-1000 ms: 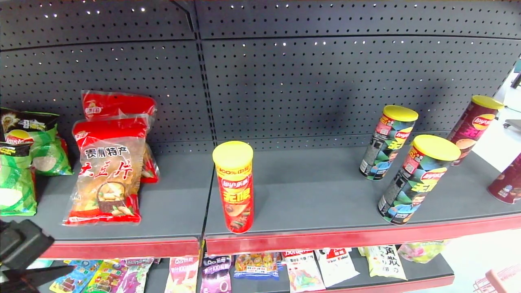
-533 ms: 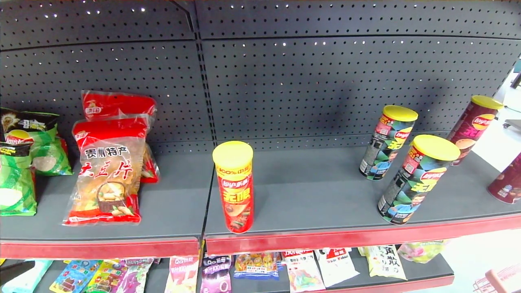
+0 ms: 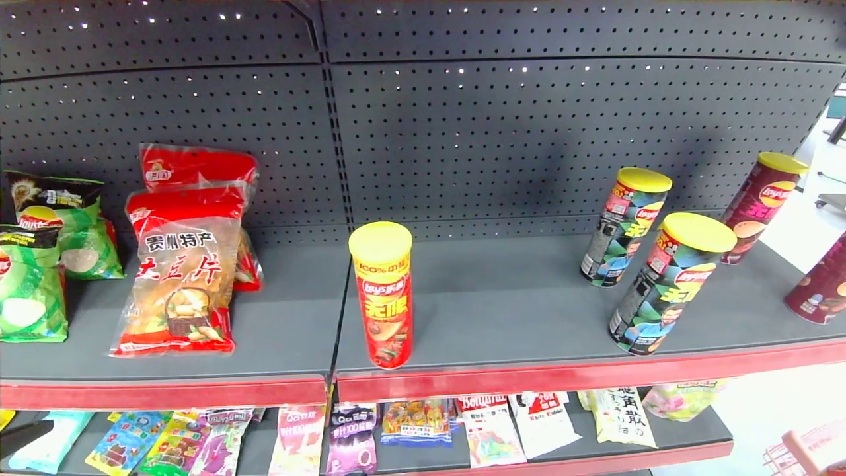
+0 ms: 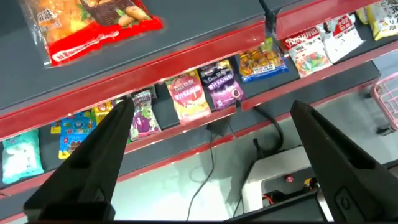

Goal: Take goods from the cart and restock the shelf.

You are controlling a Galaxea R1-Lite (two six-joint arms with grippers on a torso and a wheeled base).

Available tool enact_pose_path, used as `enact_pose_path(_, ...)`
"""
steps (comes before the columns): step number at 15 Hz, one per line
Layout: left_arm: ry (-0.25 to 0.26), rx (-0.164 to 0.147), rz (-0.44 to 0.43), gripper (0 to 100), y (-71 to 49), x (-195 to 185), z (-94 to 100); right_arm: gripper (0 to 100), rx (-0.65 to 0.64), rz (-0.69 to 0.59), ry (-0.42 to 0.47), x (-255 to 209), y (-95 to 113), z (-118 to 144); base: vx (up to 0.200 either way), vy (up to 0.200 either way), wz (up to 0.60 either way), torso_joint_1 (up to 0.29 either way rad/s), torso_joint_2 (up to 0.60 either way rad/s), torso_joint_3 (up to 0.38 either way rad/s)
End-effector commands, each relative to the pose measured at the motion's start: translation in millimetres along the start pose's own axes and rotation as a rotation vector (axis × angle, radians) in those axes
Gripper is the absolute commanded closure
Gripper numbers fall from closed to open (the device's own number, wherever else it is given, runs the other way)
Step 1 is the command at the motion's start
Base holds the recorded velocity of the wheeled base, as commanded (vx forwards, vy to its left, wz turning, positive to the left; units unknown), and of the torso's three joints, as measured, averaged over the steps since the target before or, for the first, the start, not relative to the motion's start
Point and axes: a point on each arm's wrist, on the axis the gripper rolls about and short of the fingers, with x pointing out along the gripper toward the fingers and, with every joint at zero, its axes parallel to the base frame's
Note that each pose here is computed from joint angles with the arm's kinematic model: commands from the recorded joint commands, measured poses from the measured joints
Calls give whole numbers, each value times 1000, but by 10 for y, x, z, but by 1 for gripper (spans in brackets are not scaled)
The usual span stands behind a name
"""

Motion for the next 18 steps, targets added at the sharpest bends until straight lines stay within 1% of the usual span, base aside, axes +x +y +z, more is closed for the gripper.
enact_pose_path(1,7,0,-2,0,-2,9,-16,100,-8,2,8,35,-1,23,0,0,0,0,0,0)
enact_pose_path(3,9,0,-2,0,-6,8,-38,100,-9,0,7,71,-5,57,0,0,0,0,0,0)
enact_pose_path(9,7,3,0,0,-6,8,-36,100,-10,1,13,114,-6,81,0,0,600,2,4,5)
enact_pose_path(12,-1,6,3,0,-13,-12,-60,100,-13,12,14,128,-12,136,0,0,0,0,0,0)
enact_pose_path(14,-39,13,24,0,-54,-87,-208,100,-16,22,-2,269,-44,400,0,0,0,0,0,0)
enact_pose_path(15,-58,15,65,0,-79,-129,-339,100,-20,79,-12,455,-42,604,0,0,0,0,0,0)
enact_pose_path(16,-88,14,78,0,-104,-166,-438,100,-28,122,-23,539,-28,688,0,0,0,0,0,0)
enact_pose_path(17,-97,6,82,0,-117,-172,-497,100,-37,185,-44,746,7,901,0,0,0,0,0,0)
enact_pose_path(18,-126,-5,87,0,-140,-194,-591,100,-45,199,-20,975,33,1062,0,0,0,0,0,0)
